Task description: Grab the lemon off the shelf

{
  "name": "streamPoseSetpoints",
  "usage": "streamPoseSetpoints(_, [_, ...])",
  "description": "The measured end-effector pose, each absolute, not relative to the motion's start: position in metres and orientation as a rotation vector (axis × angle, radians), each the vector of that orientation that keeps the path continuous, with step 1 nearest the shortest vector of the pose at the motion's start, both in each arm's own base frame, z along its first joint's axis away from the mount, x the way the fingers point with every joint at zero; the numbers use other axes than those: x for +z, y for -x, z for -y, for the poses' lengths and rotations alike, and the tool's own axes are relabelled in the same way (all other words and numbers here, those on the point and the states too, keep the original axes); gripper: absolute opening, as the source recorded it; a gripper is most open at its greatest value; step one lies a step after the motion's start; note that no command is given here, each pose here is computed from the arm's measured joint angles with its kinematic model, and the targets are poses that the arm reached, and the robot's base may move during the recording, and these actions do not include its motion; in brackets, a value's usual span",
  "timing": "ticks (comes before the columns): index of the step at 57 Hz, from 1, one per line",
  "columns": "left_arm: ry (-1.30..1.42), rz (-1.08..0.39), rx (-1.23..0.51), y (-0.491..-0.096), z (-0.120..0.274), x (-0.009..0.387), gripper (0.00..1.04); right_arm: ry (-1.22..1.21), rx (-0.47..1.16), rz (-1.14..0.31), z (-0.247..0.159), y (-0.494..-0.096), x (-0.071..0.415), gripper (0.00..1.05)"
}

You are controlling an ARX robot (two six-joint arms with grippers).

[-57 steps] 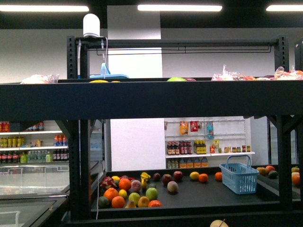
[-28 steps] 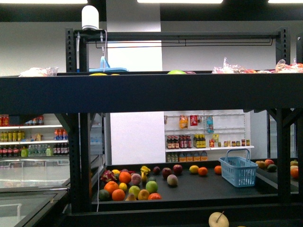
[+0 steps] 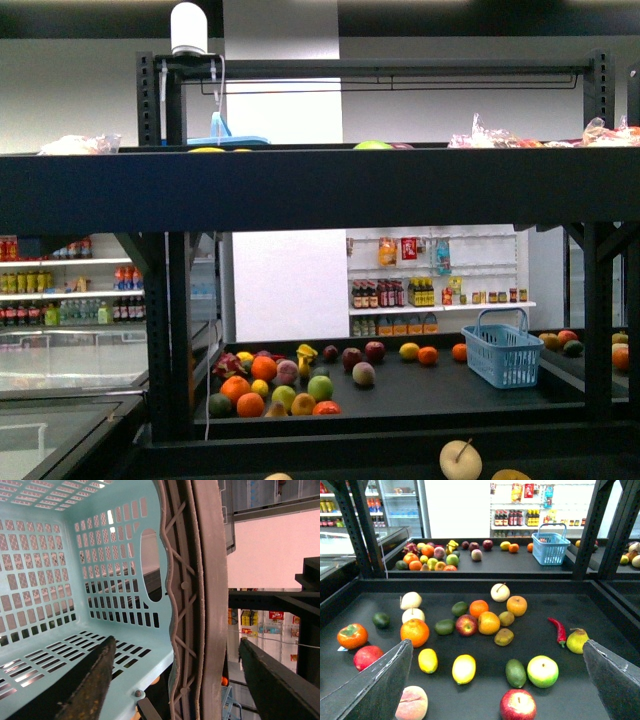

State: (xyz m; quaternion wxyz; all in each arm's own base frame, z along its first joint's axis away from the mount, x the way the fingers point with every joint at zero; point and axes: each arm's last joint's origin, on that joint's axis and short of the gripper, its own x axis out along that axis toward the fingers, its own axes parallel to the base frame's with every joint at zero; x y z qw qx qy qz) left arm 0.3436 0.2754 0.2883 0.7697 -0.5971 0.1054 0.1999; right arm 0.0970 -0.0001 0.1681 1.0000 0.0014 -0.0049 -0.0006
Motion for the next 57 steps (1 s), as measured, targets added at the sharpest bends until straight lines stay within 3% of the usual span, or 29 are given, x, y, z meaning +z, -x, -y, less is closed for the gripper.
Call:
streamPoseSetpoints(16, [1.249, -0.223, 0.436, -0.349, -0.276, 0.29, 0.23, -0.003, -0.002, 0.01, 0.0, -0.097, 0.168, 1.02])
streamPoseSetpoints(38, [1.161, -0.265, 0.36, -0.337, -0.253, 0.3, 0.22, -0.003, -0.002, 0.01, 0.0, -0.097, 0.168, 1.02])
streamPoseSetpoints(57, [0.972, -0.3, 0.111, -0.31, -0.177, 0.362, 0.22, -0.003, -0.002, 0.01, 0.0, -0.097, 0.168, 1.02])
